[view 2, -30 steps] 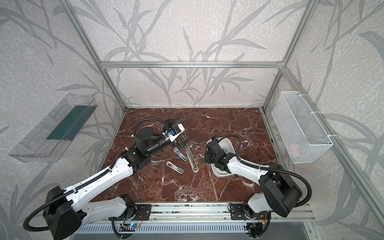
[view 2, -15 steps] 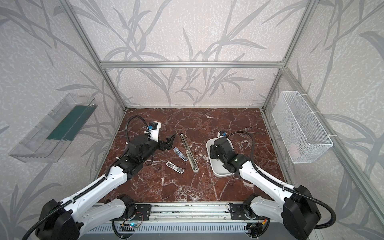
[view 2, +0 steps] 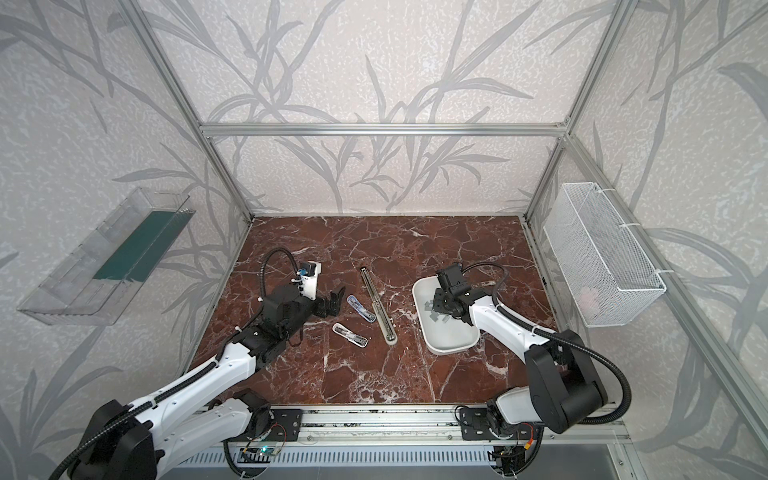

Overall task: Load the staples into the stapler
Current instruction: 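Lower the right gripper into the white tray and grasp a grey staple strip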

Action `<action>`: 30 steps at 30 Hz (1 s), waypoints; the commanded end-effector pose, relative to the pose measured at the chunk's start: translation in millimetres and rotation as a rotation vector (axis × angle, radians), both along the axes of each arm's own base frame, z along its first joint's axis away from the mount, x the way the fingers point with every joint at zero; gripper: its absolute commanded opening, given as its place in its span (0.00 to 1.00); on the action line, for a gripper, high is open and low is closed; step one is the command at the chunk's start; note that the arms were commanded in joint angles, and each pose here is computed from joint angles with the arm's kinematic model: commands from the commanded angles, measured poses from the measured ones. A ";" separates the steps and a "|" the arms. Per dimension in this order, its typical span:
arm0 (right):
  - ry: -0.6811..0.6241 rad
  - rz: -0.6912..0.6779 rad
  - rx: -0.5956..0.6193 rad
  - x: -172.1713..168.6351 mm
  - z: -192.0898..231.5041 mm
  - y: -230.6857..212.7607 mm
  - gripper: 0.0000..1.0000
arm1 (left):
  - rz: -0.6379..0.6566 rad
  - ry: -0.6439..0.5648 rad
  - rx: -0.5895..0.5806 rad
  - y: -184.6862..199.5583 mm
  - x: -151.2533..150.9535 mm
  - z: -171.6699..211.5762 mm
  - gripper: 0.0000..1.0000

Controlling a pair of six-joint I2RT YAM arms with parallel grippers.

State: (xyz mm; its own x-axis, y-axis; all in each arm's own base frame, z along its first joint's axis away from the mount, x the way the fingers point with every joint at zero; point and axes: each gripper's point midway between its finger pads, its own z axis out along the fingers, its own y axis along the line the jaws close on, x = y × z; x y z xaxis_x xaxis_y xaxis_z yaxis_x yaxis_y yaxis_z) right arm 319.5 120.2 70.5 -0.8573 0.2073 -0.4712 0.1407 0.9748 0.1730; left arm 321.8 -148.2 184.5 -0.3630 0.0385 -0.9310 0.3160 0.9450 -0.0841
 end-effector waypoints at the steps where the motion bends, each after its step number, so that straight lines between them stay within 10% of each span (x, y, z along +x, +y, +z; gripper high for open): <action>1: 0.039 0.035 0.013 -1.5 3.2 6.1 0.40 | 0.067 -0.053 0.077 10.6 16.6 21.3 0.97; 30: 0.236 -0.109 -0.107 -11.9 -50.3 -39.4 0.29 | 0.069 -0.042 0.186 9.7 35.2 14.1 0.96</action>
State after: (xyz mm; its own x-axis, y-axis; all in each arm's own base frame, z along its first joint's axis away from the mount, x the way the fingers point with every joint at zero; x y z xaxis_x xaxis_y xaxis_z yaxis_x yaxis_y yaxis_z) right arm 304.1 83.2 18.2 -0.9247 0.2549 -0.2828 0.2565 0.9660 0.0323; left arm 356.7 -143.5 188.3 -0.3530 0.2135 -0.9109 0.2741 0.9545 0.1175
